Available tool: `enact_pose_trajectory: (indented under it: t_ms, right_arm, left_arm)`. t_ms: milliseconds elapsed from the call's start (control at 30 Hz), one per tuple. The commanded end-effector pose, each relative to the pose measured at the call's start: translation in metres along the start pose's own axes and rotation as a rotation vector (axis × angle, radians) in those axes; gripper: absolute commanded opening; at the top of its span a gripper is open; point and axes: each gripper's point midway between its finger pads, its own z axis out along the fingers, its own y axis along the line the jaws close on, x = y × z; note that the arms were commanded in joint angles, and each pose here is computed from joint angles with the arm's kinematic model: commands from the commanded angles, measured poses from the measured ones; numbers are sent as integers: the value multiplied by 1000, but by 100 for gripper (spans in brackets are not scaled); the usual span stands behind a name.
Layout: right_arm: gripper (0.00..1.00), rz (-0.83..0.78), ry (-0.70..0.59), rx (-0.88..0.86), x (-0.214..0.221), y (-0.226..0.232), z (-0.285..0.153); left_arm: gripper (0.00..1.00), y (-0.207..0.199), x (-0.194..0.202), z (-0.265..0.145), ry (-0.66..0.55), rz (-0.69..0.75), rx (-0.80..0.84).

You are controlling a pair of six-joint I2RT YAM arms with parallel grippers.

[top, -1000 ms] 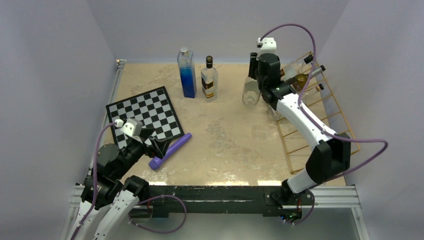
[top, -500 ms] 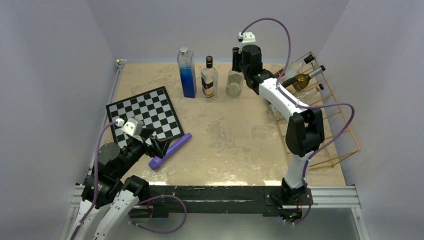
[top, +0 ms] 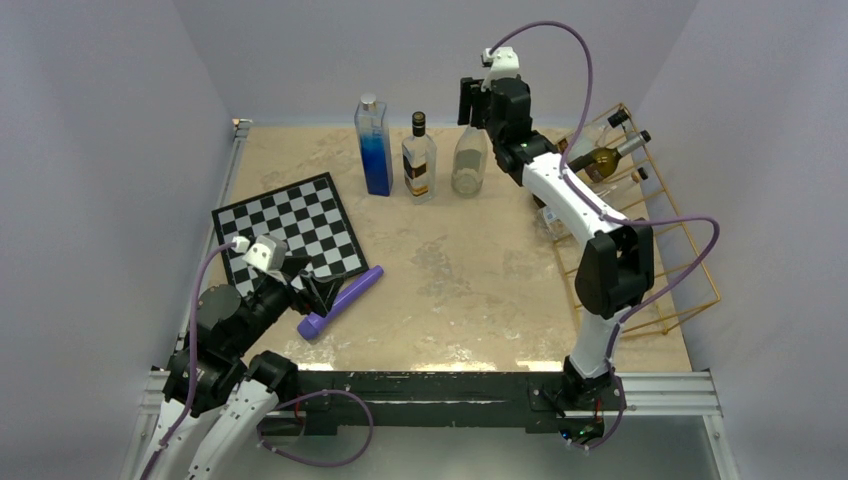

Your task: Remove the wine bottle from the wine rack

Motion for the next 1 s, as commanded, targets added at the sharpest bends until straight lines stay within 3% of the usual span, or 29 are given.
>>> enact_pose_trajectory:
  t_ms: [0,133,367,500,767,967]
  right_arm:
    - [73,49,-155,10,-77,-4,-38]
    - [77,72,-100,69,-78,-19,-66]
    - [99,158,-49,194,-62,-56,-135]
    - [99,265,13,416,-44,-94,-176]
    - [98,318,94,780,-12,-158,-228]
    - [85,426,66,921,-1,-191,-241]
  left_arm:
    - [91,-4,-11,0,-30,22,17]
    - [91,-4,-11,0,-29,21,17]
    - [91,-4,-10,0,-26,20,17]
    - [91,-4,-11,0,-29,20,16]
    - [91,-3,-12,-3,-42,20,12]
    - [91,-3,-13,-5,-45,17,9]
